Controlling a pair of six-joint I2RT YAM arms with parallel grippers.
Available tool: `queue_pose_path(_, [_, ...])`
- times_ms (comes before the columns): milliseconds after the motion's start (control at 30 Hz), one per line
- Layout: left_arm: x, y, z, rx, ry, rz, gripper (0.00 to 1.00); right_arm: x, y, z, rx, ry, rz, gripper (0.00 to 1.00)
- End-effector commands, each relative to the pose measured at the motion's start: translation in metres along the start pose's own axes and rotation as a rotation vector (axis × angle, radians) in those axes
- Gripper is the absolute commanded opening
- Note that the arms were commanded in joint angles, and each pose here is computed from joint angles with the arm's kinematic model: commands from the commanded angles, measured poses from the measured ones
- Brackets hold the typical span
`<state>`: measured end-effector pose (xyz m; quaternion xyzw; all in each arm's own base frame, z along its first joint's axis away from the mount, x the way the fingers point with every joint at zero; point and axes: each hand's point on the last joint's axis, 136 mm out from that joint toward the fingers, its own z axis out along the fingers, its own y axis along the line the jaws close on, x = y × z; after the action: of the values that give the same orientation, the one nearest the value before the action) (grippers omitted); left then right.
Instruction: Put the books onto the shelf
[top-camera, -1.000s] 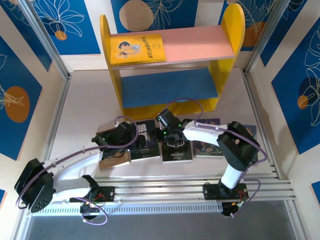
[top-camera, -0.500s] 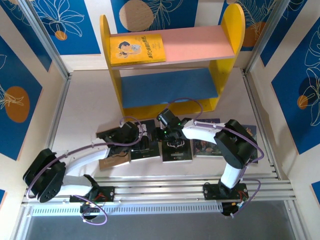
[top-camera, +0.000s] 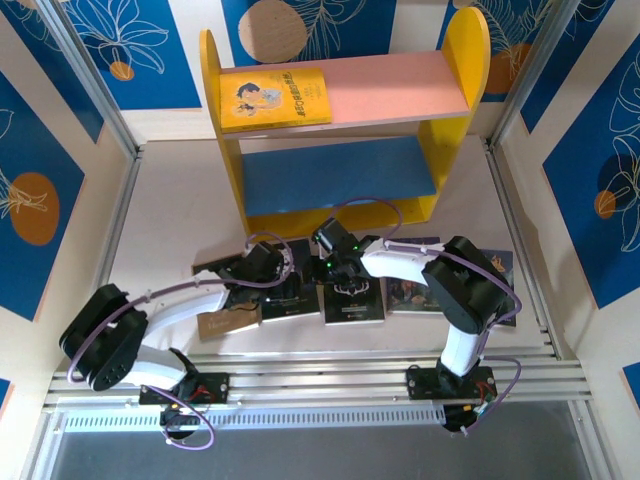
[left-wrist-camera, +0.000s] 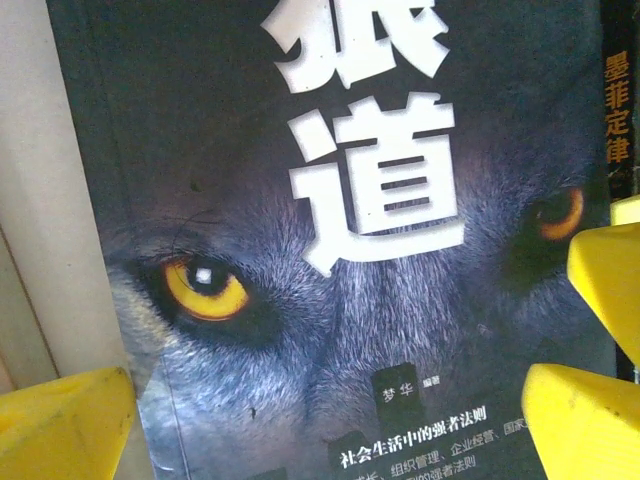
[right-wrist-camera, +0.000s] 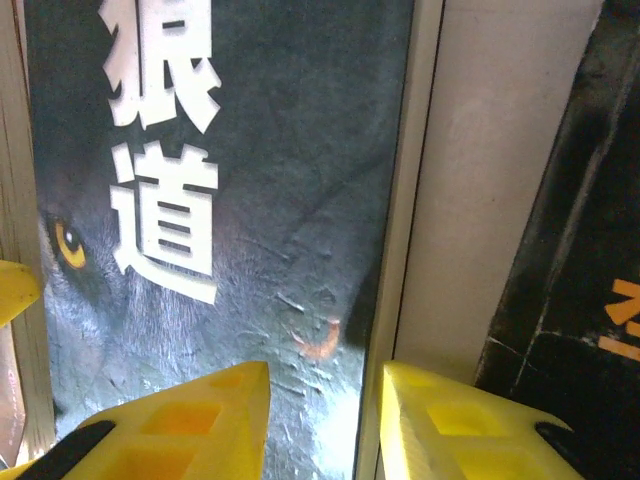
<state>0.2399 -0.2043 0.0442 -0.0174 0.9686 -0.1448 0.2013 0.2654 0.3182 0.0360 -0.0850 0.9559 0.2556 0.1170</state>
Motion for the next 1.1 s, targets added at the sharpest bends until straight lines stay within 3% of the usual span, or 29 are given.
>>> queue_pose_path(0, [-0.009,-0.003,0.0,-0.002,-0.006,0.007,0.99,0.001,0.001,0.002,-0.002,0.026,-0.003,0.34])
queue_pose_path(733, [-0.012,0.011,0.024,-0.093,0.031,0.005,1.0,0.011,-0.002,0.015,0.016,0.067,-0.007,0.26])
queue_pose_path(933, [-0.01,0.007,0.032,-0.082,0.053,0.008,1.0,0.015,-0.004,0.017,0.015,0.077,0.001,0.22])
queue_pose_path(1067, [-0.014,-0.011,0.026,0.003,0.048,0.024,0.98,0.018,-0.005,0.018,0.013,0.084,0.004,0.21])
